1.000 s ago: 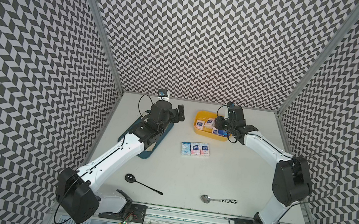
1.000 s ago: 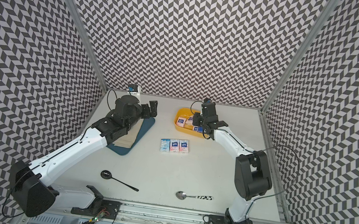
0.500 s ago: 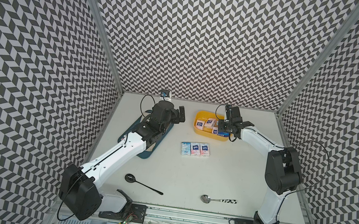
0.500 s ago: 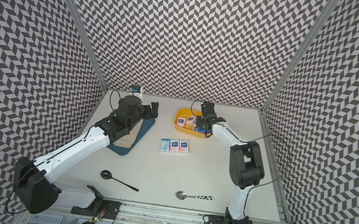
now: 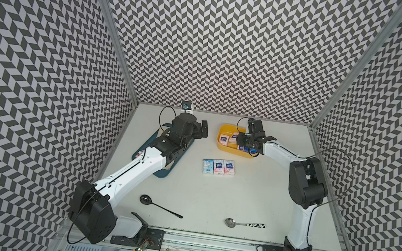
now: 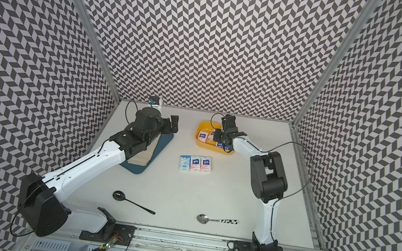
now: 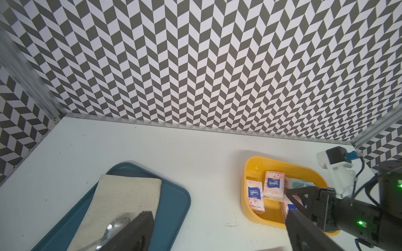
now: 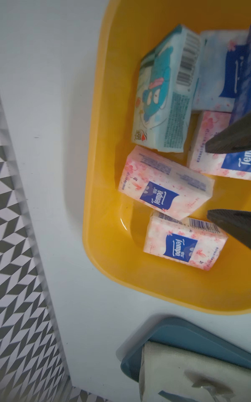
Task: Take the pocket tissues out of the storage box
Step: Pick up the pocket tissues from the storage box.
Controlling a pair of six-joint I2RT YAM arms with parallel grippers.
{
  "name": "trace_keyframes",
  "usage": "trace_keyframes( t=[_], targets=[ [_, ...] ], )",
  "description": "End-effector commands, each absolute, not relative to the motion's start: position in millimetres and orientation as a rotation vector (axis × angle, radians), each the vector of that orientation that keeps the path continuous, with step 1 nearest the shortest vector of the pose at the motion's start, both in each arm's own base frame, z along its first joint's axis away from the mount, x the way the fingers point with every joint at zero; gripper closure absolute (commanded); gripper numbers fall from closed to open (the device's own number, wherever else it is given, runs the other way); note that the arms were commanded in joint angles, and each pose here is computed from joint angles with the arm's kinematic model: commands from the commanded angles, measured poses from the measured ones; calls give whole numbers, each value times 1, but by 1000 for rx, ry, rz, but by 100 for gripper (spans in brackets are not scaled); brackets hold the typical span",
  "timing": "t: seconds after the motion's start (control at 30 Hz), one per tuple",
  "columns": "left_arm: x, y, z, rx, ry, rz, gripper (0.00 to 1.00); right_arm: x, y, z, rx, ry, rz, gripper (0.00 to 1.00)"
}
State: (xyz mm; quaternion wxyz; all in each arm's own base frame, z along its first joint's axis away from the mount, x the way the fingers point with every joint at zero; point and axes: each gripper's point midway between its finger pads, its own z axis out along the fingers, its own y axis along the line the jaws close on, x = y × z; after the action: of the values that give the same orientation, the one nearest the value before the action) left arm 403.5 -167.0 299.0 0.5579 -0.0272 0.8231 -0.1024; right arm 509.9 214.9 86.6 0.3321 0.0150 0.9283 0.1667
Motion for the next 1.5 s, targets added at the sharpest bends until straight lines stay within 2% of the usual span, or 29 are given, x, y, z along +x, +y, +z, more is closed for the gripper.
trace_keyframes(
  t=[0.0,0.6,0.7,0.8,0.9,1.0,1.47],
  targets=[
    [407,-164,318,-77,1892,-240,1,522,232,100,80,2359,520,54],
    [403,-157,328,-78,1872,-230,1,531,234,51,203,2464,497,54],
    [402,-156,329,-79,1869,-227,1,531,236,45,207,2471,513,62],
    [402,-154,331,-84,1866,-225,1,530,240,43,202,2464,546,79],
    [401,-153,332,-85,1864,-224,1,529,243,46,184,2453,570,92],
    [400,-152,332,-88,1863,-225,1,530,244,55,167,2431,587,100],
    [399,-150,335,-94,1856,-224,1,530,246,169,107,2190,705,100]
  ],
)
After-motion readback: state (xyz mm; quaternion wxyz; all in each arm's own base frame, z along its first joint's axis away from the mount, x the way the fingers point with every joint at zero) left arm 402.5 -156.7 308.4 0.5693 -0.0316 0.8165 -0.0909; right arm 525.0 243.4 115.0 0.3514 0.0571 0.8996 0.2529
